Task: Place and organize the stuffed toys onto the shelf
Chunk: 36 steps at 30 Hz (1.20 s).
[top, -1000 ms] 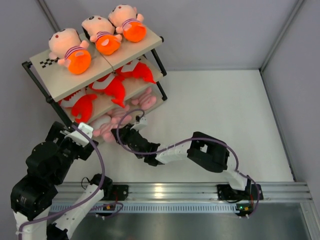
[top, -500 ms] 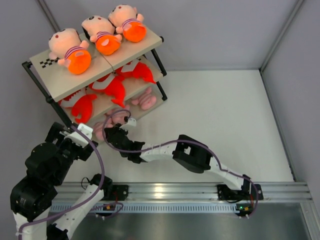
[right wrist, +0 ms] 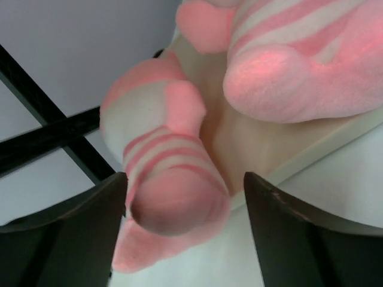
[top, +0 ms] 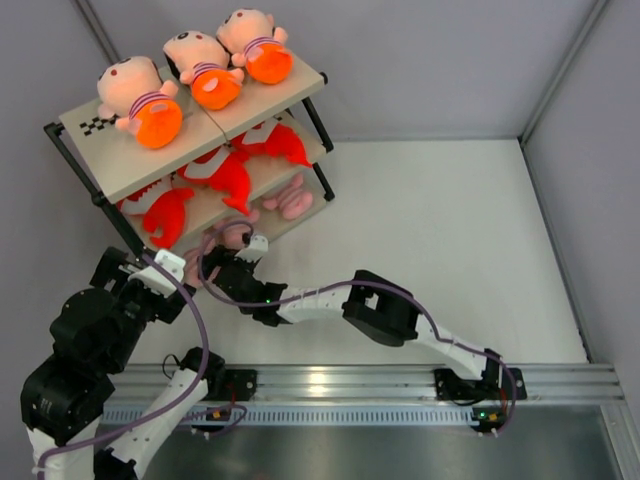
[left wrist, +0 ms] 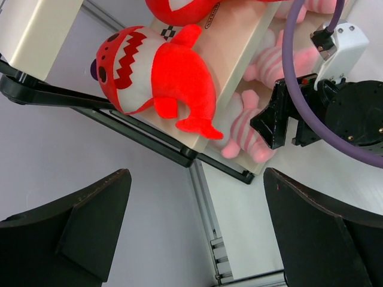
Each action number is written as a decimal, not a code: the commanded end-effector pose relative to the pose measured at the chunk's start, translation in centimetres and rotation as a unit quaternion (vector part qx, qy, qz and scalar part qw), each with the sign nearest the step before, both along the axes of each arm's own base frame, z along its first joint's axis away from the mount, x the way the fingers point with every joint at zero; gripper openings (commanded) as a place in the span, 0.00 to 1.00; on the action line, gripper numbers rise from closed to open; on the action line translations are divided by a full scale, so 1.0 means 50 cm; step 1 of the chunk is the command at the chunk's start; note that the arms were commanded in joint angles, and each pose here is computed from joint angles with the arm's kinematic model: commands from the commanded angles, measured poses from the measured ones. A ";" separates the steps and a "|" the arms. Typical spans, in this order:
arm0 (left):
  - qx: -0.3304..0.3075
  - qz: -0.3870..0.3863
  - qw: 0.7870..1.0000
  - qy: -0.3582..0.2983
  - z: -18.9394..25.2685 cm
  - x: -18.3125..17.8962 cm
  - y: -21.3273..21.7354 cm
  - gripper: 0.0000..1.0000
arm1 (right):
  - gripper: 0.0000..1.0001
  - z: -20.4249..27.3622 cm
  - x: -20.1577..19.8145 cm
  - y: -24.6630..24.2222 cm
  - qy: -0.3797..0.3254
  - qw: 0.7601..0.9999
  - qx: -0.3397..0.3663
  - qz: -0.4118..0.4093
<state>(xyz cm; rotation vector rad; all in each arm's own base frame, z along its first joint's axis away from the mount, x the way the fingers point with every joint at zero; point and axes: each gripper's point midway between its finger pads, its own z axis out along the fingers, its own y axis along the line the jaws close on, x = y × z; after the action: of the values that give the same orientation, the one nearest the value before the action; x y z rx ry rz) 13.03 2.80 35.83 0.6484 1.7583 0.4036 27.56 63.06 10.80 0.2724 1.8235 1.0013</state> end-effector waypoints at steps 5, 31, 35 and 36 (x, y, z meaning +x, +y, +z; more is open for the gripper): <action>-0.005 0.005 1.000 -0.013 0.008 -0.005 0.005 0.98 | 0.99 0.207 -0.043 -0.043 -0.090 0.995 0.026 0.040; 0.018 0.081 0.994 0.074 -0.178 -0.053 0.048 0.98 | 0.99 0.117 -0.080 -0.686 0.008 0.960 -0.280 0.006; 0.016 0.099 0.990 0.098 -0.222 -0.054 0.052 0.98 | 0.99 0.098 -0.067 -0.779 0.032 0.956 -0.290 -0.032; 0.016 0.109 0.989 0.102 -0.228 -0.054 0.056 0.98 | 0.99 0.096 -0.066 -0.794 0.034 0.955 -0.292 -0.036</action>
<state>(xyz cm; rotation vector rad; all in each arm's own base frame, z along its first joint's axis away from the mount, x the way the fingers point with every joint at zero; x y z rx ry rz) 10.47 5.53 25.43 0.5784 1.9995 0.5393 24.07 26.47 15.60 -0.0435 2.0560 0.4302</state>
